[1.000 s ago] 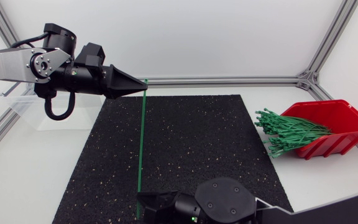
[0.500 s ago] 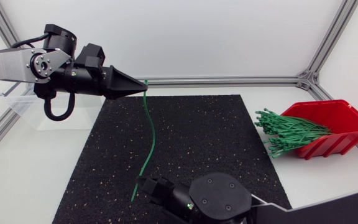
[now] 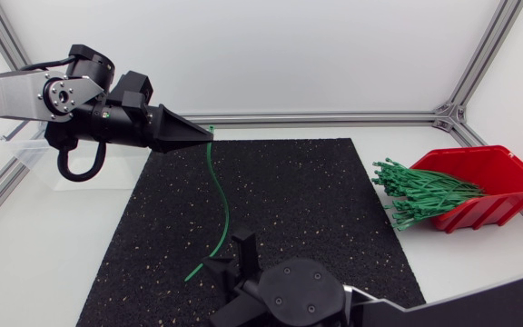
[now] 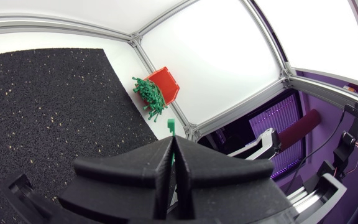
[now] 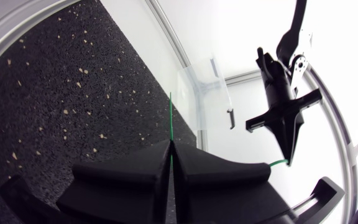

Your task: Take a green cable tie from the red box, thread the tail through the head to close it, then place it in the transparent bin on the left.

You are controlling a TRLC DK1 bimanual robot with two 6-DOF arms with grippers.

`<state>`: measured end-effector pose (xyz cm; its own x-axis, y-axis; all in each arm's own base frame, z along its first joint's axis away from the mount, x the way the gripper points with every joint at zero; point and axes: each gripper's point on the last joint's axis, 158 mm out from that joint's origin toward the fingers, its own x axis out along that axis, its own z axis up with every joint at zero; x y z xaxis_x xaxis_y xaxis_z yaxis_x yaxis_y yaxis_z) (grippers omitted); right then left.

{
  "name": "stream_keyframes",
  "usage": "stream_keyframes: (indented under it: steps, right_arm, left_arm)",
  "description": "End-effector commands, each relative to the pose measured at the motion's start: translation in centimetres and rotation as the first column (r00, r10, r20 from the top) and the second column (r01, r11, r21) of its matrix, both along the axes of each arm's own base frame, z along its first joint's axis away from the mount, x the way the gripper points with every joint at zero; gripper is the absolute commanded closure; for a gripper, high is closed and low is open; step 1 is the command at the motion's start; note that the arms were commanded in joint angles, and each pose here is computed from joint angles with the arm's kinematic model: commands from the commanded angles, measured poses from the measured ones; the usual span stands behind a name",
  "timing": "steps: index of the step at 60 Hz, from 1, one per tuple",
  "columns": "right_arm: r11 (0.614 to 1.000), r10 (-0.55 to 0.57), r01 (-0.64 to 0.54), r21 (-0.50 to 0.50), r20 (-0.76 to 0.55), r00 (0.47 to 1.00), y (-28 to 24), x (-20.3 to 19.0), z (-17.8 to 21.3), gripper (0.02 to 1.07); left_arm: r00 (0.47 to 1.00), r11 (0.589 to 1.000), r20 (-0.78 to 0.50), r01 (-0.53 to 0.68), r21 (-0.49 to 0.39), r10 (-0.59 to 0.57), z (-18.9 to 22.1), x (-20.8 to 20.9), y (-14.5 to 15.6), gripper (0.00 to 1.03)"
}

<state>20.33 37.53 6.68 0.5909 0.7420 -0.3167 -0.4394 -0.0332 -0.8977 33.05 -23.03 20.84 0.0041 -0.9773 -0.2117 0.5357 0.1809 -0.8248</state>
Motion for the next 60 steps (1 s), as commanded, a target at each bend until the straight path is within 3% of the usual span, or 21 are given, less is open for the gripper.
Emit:
stream_keyframes:
  steps: [1,14,35,43,51,60]
  right_arm:
    - [0.996,-0.054,0.064,0.067,-0.144,0.988,0.4,-0.2,-0.3,1.01]
    - [0.985,-0.117,0.160,0.059,-0.452,0.885,0.3,-1.5,-1.5,1.01]
    - [0.975,-0.112,0.222,0.025,-0.803,0.585,0.6,-4.6,0.4,1.02]
    - [0.974,-0.071,0.223,0.028,-0.903,0.425,0.4,-6.0,2.5,1.02]
    - [0.980,-0.028,0.194,0.044,-0.935,0.353,0.2,-8.1,5.2,1.02]
    - [0.980,-0.017,0.194,0.052,-0.942,0.335,-0.5,-8.5,6.3,1.02]
  left_arm:
    - [1.000,1.000,0.011,0.015,-0.008,-0.014,0.0,-1.0,0.1,1.00]
    - [0.998,1.000,0.062,0.026,-0.008,-0.026,0.2,-2.0,0.1,1.00]
    - [0.995,0.999,0.090,0.040,-0.004,-0.040,0.5,-3.5,-0.1,1.00]
    - [0.994,0.999,0.099,0.046,-0.002,-0.046,0.7,-4.1,-0.2,1.00]
    - [0.992,0.998,0.114,0.057,-0.001,-0.057,1.1,-5.0,-0.5,1.00]
    - [0.989,0.998,0.133,0.066,-0.001,-0.066,1.5,-5.8,-0.7,1.00]
